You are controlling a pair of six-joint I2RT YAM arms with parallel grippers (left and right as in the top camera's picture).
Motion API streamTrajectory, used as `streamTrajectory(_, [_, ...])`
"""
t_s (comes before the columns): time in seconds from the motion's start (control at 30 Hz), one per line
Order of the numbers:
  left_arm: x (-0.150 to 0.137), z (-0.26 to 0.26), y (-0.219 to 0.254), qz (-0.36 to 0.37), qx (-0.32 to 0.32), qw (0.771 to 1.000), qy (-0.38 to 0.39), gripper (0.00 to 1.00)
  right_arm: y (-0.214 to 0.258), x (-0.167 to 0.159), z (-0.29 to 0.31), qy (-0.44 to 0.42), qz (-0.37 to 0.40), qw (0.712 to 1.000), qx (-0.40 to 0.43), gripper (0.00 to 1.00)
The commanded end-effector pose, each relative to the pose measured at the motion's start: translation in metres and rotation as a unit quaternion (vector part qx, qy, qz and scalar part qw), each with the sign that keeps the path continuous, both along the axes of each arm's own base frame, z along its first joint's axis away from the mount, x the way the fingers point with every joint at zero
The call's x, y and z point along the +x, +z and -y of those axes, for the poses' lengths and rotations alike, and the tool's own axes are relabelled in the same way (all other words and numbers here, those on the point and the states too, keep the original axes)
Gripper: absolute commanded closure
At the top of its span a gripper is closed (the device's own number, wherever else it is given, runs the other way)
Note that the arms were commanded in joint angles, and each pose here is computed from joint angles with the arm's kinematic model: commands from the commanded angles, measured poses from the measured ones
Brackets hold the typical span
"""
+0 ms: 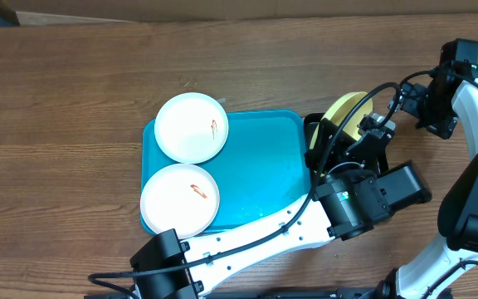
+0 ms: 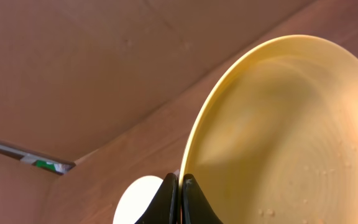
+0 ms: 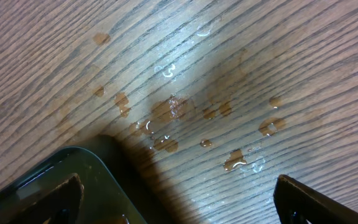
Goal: Clean dirty plates on tray and stack at the side
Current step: 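Lift the yellow plate with the left gripper and swing it left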
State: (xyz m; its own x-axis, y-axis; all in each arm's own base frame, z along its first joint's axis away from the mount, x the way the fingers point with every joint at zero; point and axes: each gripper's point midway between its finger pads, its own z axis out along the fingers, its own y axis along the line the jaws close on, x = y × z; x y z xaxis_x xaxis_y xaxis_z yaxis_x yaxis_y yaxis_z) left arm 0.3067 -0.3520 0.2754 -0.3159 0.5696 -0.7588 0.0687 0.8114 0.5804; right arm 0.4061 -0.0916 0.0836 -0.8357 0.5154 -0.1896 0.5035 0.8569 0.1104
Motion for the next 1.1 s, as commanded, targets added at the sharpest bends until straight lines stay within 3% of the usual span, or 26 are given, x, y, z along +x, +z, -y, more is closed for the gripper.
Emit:
streamTrajectory(0.0, [0.006, -0.007, 0.024, 0.048, 0.003, 0.998, 0.032, 0.96, 0.01, 0.006, 0.002, -0.002, 0.016, 1.0, 0.0, 0.0])
streamTrajectory(0.13, [0.002, 0.005, 0.019, 0.027, 0.013, 1.0, -0.001, 0.96, 0.01, 0.006, 0.002, -0.002, 0.016, 1.0, 0.0, 0.0])
streamTrajectory(0.5, [0.003, 0.005, 0.017, 0.024, 0.019, 1.0, -0.002, 0.96, 0.01, 0.006, 0.002, -0.002, 0.016, 1.0, 0.0, 0.0])
streamTrajectory(0.8, [0.02, -0.004, 0.007, 0.0, -0.01, 1.0, 0.008, 0.96, 0.01, 0.006, 0.002, -0.002, 0.016, 1.0, 0.0, 0.0])
streamTrajectory(0.93, [0.039, -0.007, -0.021, -0.081, -0.058, 0.995, -0.013, 0.96, 0.01, 0.006, 0.002, -0.002, 0.016, 1.0, 0.0, 0.0])
streamTrajectory(1.07, [0.059, -0.018, -0.056, -0.213, -0.162, 0.963, -0.031, 0.96, 0.01, 0.006, 0.002, -0.002, 0.016, 1.0, 0.0, 0.0])
